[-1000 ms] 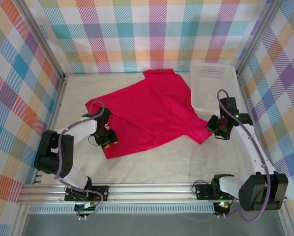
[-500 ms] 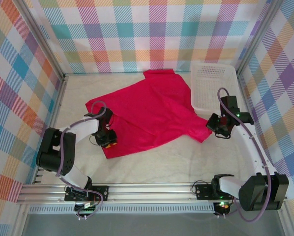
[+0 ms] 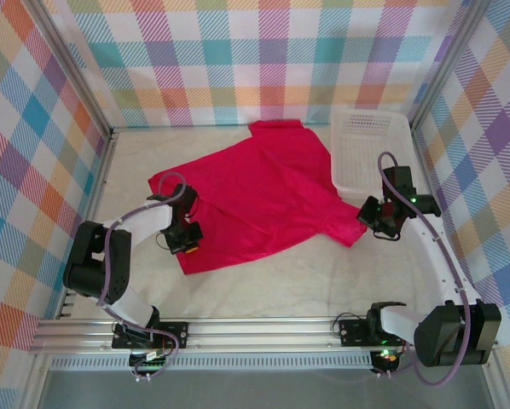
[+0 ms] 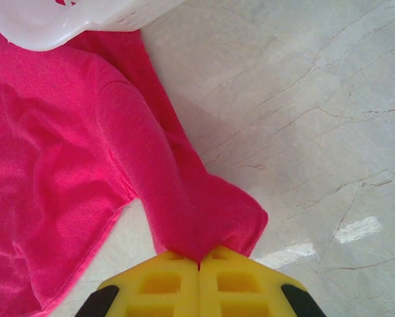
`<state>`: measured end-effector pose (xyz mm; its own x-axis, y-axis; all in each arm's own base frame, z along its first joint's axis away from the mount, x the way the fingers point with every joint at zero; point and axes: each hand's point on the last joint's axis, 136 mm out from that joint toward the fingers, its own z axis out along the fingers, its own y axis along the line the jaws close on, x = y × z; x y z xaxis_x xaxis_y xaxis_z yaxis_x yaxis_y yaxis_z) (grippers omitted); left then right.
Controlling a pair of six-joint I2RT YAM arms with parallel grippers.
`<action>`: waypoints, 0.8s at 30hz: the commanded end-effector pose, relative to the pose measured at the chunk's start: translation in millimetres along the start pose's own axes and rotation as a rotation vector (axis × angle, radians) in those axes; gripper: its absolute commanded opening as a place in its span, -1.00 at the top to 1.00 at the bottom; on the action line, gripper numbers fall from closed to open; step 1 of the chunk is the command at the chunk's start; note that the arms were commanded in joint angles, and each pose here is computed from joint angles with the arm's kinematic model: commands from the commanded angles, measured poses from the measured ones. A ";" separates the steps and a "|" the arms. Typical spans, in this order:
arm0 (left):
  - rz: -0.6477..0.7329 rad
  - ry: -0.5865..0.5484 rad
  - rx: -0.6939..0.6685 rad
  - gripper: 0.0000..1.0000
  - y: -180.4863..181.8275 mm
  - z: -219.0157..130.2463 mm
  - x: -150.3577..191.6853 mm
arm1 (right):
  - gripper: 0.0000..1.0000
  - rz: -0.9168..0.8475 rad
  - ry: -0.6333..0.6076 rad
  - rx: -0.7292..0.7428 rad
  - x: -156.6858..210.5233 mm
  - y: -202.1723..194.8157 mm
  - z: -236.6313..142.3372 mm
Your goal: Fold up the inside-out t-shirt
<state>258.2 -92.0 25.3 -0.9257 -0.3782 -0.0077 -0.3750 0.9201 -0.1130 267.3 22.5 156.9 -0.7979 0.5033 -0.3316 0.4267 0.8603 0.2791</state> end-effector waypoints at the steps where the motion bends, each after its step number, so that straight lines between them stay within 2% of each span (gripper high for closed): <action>1: 0.025 -0.031 -0.026 1.00 -1.8 -16.8 -1.2 | 1.00 -0.010 -0.004 -0.026 -0.5 3.9 -6.9; 7: 0.057 -0.128 -0.057 1.00 -7.1 -60.5 -7.9 | 1.00 -0.013 -0.004 -0.044 -1.8 8.1 -7.6; 12: 0.036 -0.292 0.036 1.00 -20.0 -126.0 -24.1 | 1.00 -0.023 -0.024 -0.106 -12.1 24.2 -20.2; 18: 0.020 -0.619 0.145 1.00 -37.1 -252.6 -62.8 | 1.00 -0.045 -0.122 -0.294 -52.5 74.9 -69.9; 24: -0.019 -1.006 0.217 1.00 -29.9 -398.4 -88.8 | 1.00 -0.092 -0.315 -0.518 -105.8 133.6 -172.2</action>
<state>340.7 -75.3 373.6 -0.5474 -0.4224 -0.7224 -0.2456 0.9063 -0.3439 332.8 59.0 325.8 -0.6844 0.4928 -0.5374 0.1604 0.8207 0.5483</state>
